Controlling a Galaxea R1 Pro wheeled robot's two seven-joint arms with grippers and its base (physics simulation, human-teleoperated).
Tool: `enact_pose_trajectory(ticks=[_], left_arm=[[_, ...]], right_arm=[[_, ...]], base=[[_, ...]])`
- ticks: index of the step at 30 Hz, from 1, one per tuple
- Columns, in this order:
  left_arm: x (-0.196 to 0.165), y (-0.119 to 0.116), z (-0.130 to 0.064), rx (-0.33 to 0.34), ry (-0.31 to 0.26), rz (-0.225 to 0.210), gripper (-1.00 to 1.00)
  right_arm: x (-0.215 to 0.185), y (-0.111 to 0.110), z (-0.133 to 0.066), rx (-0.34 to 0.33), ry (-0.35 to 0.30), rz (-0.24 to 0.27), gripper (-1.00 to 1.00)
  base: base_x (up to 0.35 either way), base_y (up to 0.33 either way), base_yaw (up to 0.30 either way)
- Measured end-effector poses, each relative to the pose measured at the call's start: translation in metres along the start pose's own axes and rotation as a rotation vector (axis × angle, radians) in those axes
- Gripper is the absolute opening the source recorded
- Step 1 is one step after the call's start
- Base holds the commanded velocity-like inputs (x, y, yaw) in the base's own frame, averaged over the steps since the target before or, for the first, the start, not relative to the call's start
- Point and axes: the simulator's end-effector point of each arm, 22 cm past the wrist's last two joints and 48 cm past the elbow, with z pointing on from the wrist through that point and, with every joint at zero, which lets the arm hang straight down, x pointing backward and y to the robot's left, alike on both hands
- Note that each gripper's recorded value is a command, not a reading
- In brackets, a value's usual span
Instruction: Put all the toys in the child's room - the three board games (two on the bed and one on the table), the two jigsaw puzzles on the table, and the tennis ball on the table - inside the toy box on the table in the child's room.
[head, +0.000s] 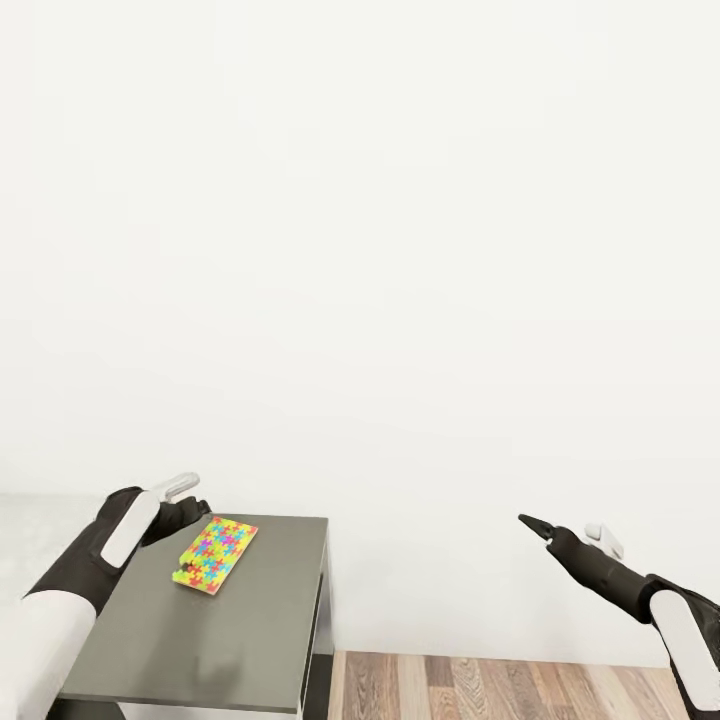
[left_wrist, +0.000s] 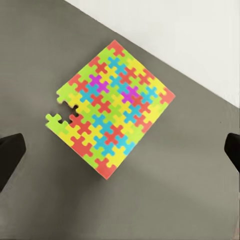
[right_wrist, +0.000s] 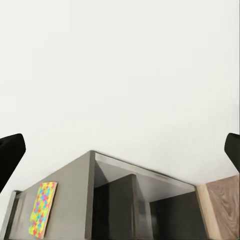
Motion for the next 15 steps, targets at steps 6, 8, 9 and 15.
enact_pose_trajectory(ticks=[6,8,9,15], left_arm=[[-0.014,0.003,0.005,-0.05,-0.064,0.021,1.0],[-0.017,0.003,0.006,-0.057,-0.076,0.026,1.0],[-0.017,0.003,0.007,-0.059,-0.079,0.027,1.0],[-0.018,0.002,0.008,-0.065,-0.087,0.038,1.0]], right_arm=[[0.009,0.011,0.007,0.019,0.027,-0.05,1.0],[0.016,0.018,0.012,0.014,0.043,-0.07,1.0],[0.018,0.021,0.013,0.011,0.048,-0.076,1.0],[0.031,0.04,0.024,-0.015,0.085,-0.115,1.0]], base=[[0.0,0.0,0.0],[0.0,0.0,0.0],[0.0,0.0,0.0],[0.0,0.0,0.0]])
